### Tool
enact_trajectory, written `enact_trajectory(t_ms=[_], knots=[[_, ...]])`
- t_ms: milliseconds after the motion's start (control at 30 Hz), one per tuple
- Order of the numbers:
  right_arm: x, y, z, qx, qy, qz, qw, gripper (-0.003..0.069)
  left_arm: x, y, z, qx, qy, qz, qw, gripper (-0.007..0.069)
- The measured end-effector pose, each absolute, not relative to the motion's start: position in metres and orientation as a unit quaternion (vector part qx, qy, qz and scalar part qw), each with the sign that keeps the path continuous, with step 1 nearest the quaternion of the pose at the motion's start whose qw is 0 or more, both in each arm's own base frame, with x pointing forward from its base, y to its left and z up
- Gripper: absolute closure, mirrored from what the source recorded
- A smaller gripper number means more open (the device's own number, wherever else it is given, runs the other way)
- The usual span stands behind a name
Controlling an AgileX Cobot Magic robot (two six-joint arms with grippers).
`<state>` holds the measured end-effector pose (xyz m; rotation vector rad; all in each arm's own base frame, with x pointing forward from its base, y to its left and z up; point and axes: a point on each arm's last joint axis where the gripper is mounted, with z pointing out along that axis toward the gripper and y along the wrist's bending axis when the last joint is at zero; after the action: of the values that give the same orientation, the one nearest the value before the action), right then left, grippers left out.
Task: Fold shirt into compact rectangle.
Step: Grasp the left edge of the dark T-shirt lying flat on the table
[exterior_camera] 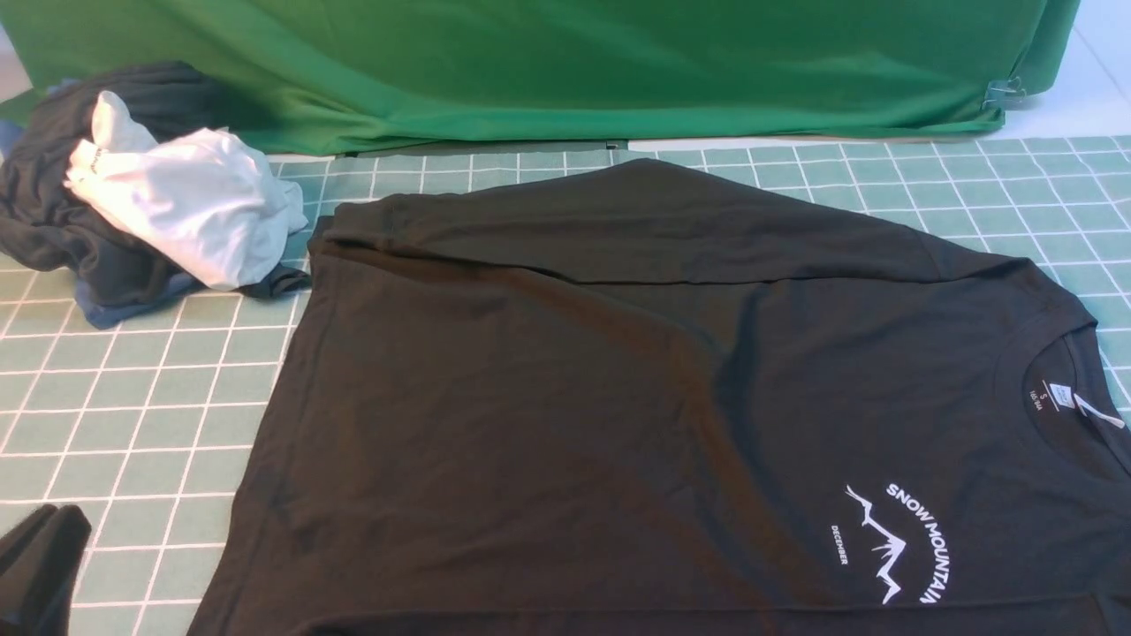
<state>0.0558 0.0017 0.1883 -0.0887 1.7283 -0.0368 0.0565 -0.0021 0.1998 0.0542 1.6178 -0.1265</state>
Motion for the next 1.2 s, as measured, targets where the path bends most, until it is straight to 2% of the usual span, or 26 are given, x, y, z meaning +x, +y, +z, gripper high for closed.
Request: enact_trajectory(t_ms=[33, 167, 267, 533, 667, 700, 767, 833, 933, 967, 1033, 1067, 1133, 1200], knots=[[0.056, 0.002, 0.188, -0.039, 0.76, -0.016, 0.648, 0.042, 0.057, -0.002, 0.203, -0.023, 0.713, -0.04, 0.699, 0.0613], [0.056, 0.002, 0.188, -0.039, 0.76, -0.016, 0.648, 0.042, 0.056, 0.002, 0.218, -0.115, 0.64, -0.121, 0.75, 0.0613], [0.056, 0.002, 0.188, -0.041, 0.76, -0.017, 0.648, 0.042, 0.053, 0.006, 0.228, -0.16, 0.586, -0.157, 0.779, 0.0613], [0.056, 0.002, 0.188, -0.041, 0.76, -0.017, 0.648, 0.042, 0.046, 0.014, 0.246, -0.207, 0.48, -0.2, 0.829, 0.0613], [0.056, 0.002, 0.189, -0.038, 0.758, -0.015, 0.651, 0.042, 0.039, 0.018, 0.255, -0.21, 0.421, -0.202, 0.859, 0.0613], [0.056, 0.002, 0.191, -0.017, 0.75, 0.006, 0.662, 0.042, 0.037, 0.018, 0.261, -0.209, 0.412, -0.207, 0.862, 0.0613], [0.057, 0.003, 0.199, 0.036, 0.721, 0.059, 0.689, 0.042, 0.035, 0.015, 0.28, -0.201, 0.42, -0.22, 0.857, 0.0613], [0.057, 0.001, 0.209, 0.107, 0.675, 0.13, 0.719, 0.042, 0.037, 0.009, 0.306, -0.187, 0.468, -0.232, 0.832, 0.0613], [0.056, -0.001, 0.218, 0.179, 0.619, 0.209, 0.735, 0.042, 0.046, 0.001, 0.339, -0.163, 0.552, -0.23, 0.785, 0.0613], [0.056, -0.001, 0.219, 0.182, 0.616, 0.213, 0.736, 0.042, 0.05, -0.001, 0.339, -0.162, 0.573, -0.228, 0.771, 0.0613], [0.055, -0.003, 0.223, 0.209, 0.589, 0.246, 0.741, 0.042, 0.075, -0.008, 0.357, -0.15, 0.683, -0.217, 0.681, 0.0613], [0.055, -0.003, 0.223, 0.209, 0.587, 0.247, 0.742, 0.042, 0.078, -0.009, 0.358, -0.148, 0.692, -0.216, 0.673, 0.0613], [0.054, -0.003, 0.224, 0.217, 0.578, 0.257, 0.743, 0.042, 0.112, -0.016, 0.363, -0.123, 0.801, -0.195, 0.552, 0.0613], [0.054, -0.003, 0.225, 0.218, 0.577, 0.258, 0.744, 0.042, 0.132, -0.019, 0.36, -0.102, 0.847, -0.182, 0.488, 0.0613]])
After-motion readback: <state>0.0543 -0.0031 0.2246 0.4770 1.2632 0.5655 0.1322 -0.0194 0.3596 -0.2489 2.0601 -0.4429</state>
